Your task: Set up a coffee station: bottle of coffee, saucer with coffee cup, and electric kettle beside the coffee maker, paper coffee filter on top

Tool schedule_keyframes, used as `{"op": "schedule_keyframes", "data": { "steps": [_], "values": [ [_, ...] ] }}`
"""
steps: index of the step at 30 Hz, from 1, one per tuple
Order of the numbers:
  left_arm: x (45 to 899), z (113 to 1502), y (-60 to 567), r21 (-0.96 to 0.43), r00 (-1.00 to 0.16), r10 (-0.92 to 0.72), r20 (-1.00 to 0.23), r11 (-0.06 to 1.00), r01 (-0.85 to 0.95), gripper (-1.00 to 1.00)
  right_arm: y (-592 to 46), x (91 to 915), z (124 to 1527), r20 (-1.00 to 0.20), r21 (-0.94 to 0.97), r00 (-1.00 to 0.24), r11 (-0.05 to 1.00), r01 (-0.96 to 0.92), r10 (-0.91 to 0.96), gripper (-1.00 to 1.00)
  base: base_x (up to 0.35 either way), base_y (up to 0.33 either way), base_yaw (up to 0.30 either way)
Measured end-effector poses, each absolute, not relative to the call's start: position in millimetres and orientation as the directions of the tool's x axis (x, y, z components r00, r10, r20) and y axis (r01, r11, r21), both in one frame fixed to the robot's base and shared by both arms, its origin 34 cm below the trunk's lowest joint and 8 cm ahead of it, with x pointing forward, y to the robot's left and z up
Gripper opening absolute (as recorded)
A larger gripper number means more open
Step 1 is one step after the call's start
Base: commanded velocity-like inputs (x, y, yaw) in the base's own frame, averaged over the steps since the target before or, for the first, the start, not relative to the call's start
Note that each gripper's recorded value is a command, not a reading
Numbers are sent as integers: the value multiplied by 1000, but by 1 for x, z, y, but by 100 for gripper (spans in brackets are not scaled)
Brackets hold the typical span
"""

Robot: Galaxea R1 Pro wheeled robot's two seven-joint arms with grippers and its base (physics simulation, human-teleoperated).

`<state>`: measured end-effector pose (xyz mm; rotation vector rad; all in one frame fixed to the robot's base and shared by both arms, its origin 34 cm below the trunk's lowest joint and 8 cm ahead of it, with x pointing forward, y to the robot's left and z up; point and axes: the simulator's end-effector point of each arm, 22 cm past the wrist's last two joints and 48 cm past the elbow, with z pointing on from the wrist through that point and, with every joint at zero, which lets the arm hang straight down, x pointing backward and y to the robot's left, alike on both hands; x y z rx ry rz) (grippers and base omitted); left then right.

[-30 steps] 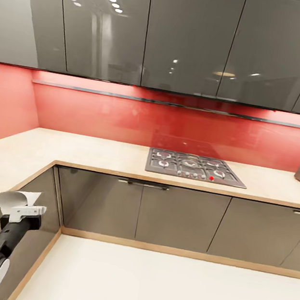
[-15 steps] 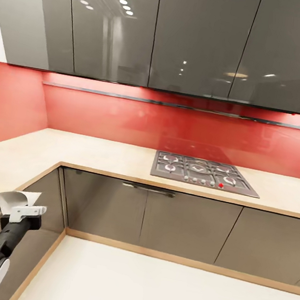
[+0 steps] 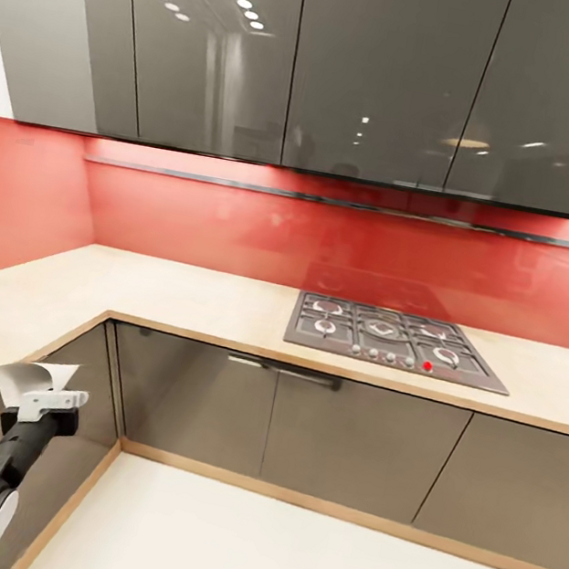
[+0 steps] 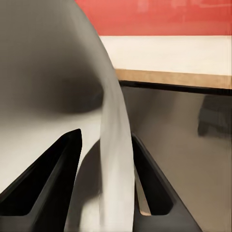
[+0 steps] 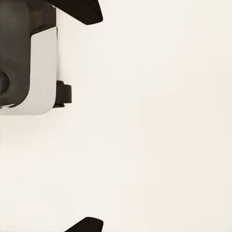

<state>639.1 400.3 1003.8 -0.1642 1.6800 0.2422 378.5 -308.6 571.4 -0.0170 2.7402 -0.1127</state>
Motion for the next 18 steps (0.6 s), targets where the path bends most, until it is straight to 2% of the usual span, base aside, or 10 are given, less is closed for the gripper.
{"op": "schedule_keyframes", "data": {
  "steps": [13, 18],
  "values": [
    [639, 1004, 399, 63, -123, 34, -992, 967, -246, -100, -309, 379, 571, -388, -81, -921, 997, 4, -28, 100, 4, -3, 268],
    [639, 1004, 399, 64, -123, 34, -992, 967, -245, -100, -309, 378, 571, -387, -82, -922, 997, 4, -28, 100, 95, -95, 103]
  ]
}}
